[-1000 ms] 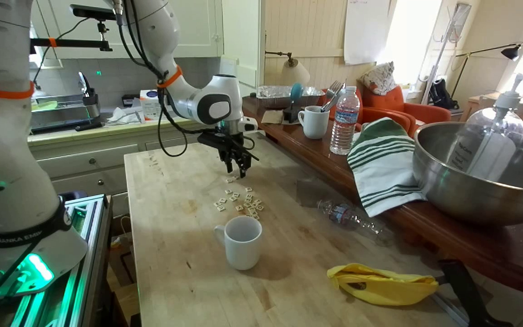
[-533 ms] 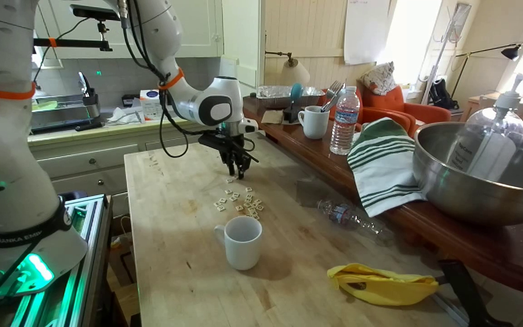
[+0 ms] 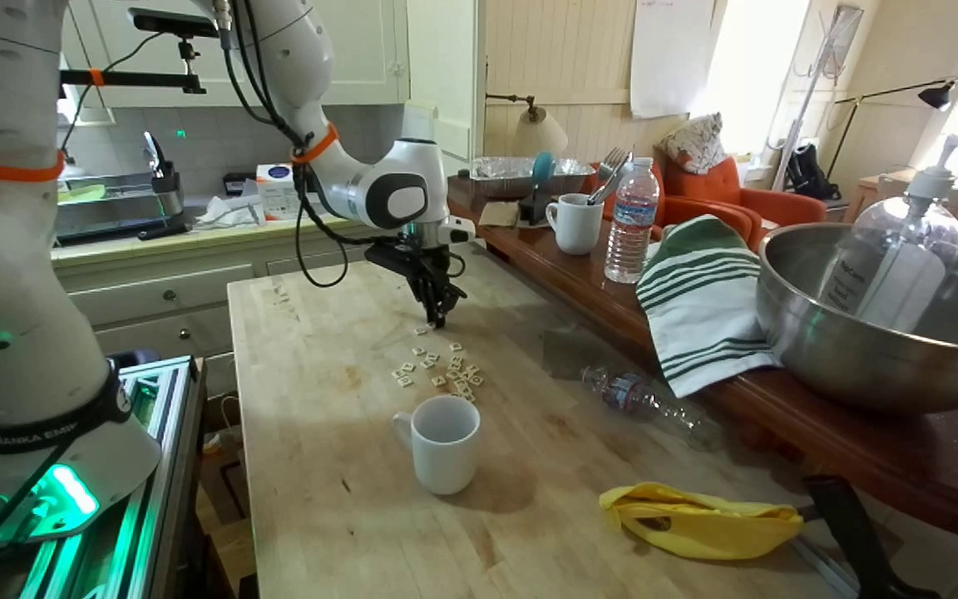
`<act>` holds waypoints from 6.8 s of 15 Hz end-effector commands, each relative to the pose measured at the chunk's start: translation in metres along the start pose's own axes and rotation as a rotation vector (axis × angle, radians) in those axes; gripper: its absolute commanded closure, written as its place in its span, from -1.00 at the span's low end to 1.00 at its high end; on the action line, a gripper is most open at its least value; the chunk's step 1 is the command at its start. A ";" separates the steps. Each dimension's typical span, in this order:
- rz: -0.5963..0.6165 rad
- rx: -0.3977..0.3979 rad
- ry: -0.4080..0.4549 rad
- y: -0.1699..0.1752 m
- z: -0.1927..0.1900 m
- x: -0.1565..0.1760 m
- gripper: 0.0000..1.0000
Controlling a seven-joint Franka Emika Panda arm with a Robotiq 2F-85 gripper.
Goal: Put the l and o tile letters in the cup
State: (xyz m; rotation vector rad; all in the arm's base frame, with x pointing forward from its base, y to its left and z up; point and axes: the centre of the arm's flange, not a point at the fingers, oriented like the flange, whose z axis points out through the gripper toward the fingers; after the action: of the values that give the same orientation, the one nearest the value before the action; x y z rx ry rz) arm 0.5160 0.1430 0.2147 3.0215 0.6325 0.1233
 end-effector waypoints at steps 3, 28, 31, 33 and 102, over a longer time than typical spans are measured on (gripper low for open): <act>0.239 -0.126 0.052 0.050 -0.080 -0.025 0.89; 0.978 -0.229 0.066 0.251 -0.108 -0.215 0.89; 0.998 -0.225 0.071 0.257 -0.101 -0.219 0.03; 1.004 -0.225 0.070 0.259 -0.097 -0.220 -0.21; 0.611 -0.134 0.079 0.149 -0.169 -0.095 0.89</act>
State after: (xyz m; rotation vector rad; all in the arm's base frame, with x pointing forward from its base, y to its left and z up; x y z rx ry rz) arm 0.5067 0.0151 0.3597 3.0239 -0.1200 0.2792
